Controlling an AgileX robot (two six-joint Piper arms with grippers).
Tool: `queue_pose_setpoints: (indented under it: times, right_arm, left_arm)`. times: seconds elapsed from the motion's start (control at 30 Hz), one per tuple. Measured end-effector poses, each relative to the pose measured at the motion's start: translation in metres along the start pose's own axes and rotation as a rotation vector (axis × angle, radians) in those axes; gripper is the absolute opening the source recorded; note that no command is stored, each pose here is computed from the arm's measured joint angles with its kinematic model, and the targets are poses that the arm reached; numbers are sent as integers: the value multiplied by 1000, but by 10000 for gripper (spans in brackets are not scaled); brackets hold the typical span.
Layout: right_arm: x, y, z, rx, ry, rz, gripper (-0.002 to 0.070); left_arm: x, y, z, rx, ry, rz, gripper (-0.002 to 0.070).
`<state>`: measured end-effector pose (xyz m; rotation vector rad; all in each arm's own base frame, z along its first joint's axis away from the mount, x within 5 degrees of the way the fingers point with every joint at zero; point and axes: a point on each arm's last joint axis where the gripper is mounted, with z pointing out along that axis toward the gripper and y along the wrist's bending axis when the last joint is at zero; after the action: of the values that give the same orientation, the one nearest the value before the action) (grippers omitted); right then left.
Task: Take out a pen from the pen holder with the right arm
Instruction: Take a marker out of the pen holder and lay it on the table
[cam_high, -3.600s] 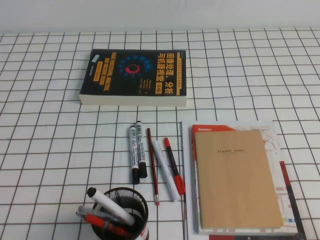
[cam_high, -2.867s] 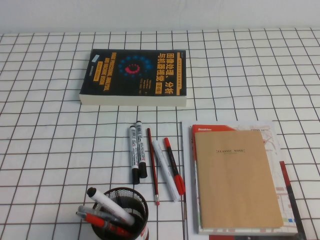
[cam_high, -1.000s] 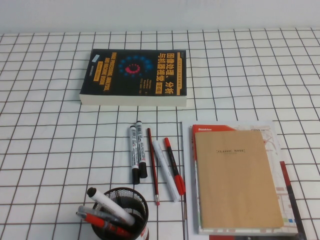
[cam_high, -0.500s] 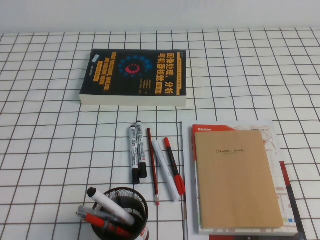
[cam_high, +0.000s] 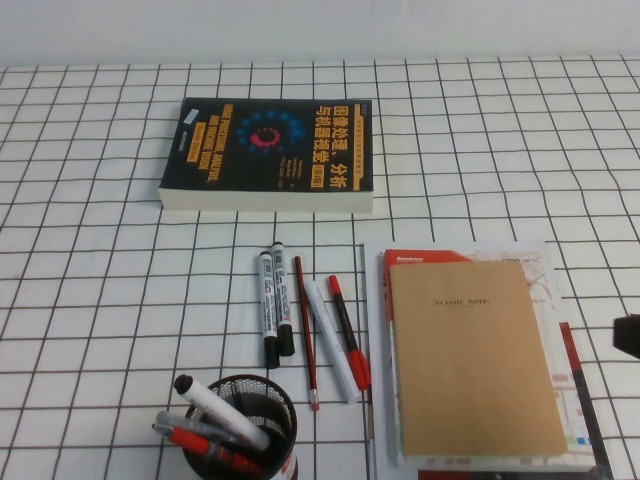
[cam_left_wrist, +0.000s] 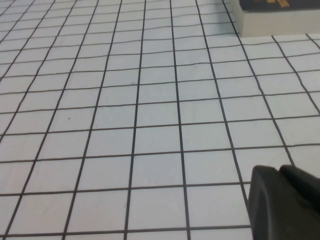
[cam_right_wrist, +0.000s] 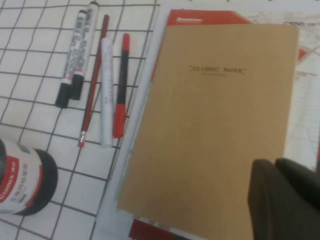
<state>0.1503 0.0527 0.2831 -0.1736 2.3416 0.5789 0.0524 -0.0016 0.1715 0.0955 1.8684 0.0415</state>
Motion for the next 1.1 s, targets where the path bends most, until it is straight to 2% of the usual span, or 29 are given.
queue_pose_setpoints:
  times: [0.2,0.3,0.57,0.8,0.93,1.1]
  right_arm:
    - [-15,34,33,-110,47,-131,-16]
    - [-16,58,51,-172,62,-206,-16]
    - [13,127,81,-329,39,-395,-16]
    - [36,170,78,-440,-101,-588,-8]
    - [45,186,77,-471,-189,-685,51]
    - [52,195,90,-458,-243,-722,178]
  left_arm:
    - [0,0,0,0,0,0,-4]
    - [0,0,0,0,0,0,-4]
    - [0,0,0,0,0,0,-5]
    - [0,0,0,0,0,0,-5]
    - [0,0,0,0,0,0,-5]
    - [0,0,0,0,0,0,-5]
